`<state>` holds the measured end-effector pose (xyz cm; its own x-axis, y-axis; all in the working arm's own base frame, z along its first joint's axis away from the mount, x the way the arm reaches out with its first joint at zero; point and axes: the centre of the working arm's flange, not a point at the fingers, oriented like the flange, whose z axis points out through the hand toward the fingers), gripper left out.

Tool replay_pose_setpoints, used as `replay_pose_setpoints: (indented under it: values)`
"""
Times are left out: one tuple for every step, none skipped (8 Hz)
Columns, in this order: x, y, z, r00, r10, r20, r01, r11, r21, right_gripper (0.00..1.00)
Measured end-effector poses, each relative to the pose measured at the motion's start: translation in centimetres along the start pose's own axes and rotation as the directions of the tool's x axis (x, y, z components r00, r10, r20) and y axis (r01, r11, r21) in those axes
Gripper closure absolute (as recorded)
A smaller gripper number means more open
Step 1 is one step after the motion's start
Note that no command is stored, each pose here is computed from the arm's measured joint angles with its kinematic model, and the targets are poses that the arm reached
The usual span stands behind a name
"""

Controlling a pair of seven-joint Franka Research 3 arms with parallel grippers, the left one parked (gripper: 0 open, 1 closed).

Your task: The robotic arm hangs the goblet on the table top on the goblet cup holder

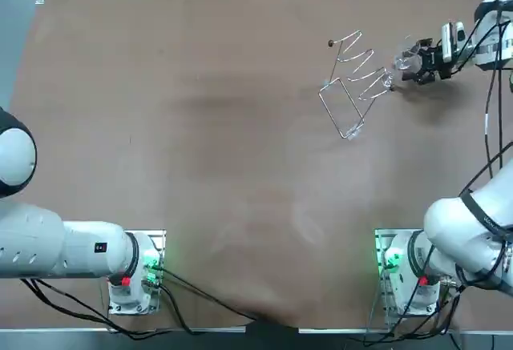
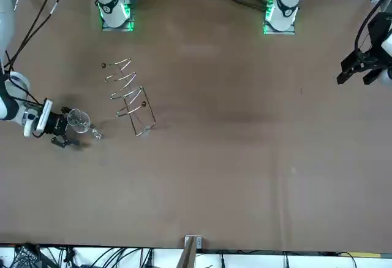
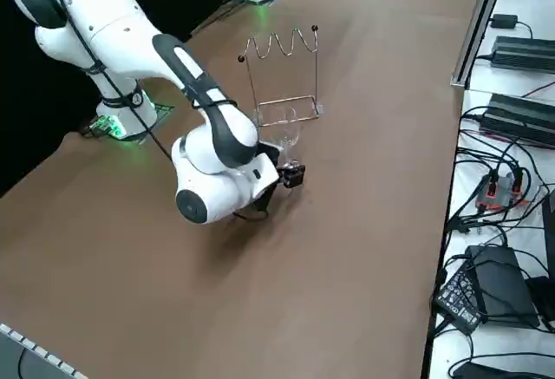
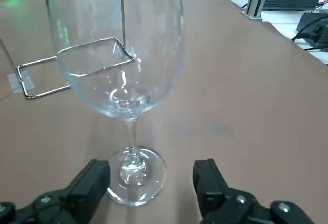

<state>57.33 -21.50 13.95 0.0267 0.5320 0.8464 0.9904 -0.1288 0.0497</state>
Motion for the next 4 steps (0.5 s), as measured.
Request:
replay_pose_setpoints:
  values:
    - [-0.59,-0.43,0.46,1.000,0.014,-0.006,-0.014,1.000,0.005,0.00]
    - [-0.96,-0.67,0.74,1.000,0.022,-0.010,-0.021,1.000,0.008,0.00]
    - [-1.14,-0.76,0.88,1.000,0.025,-0.011,-0.025,1.000,0.009,0.00]
    - [-1.15,-0.78,0.95,1.000,0.025,-0.012,-0.025,1.000,0.011,0.00]
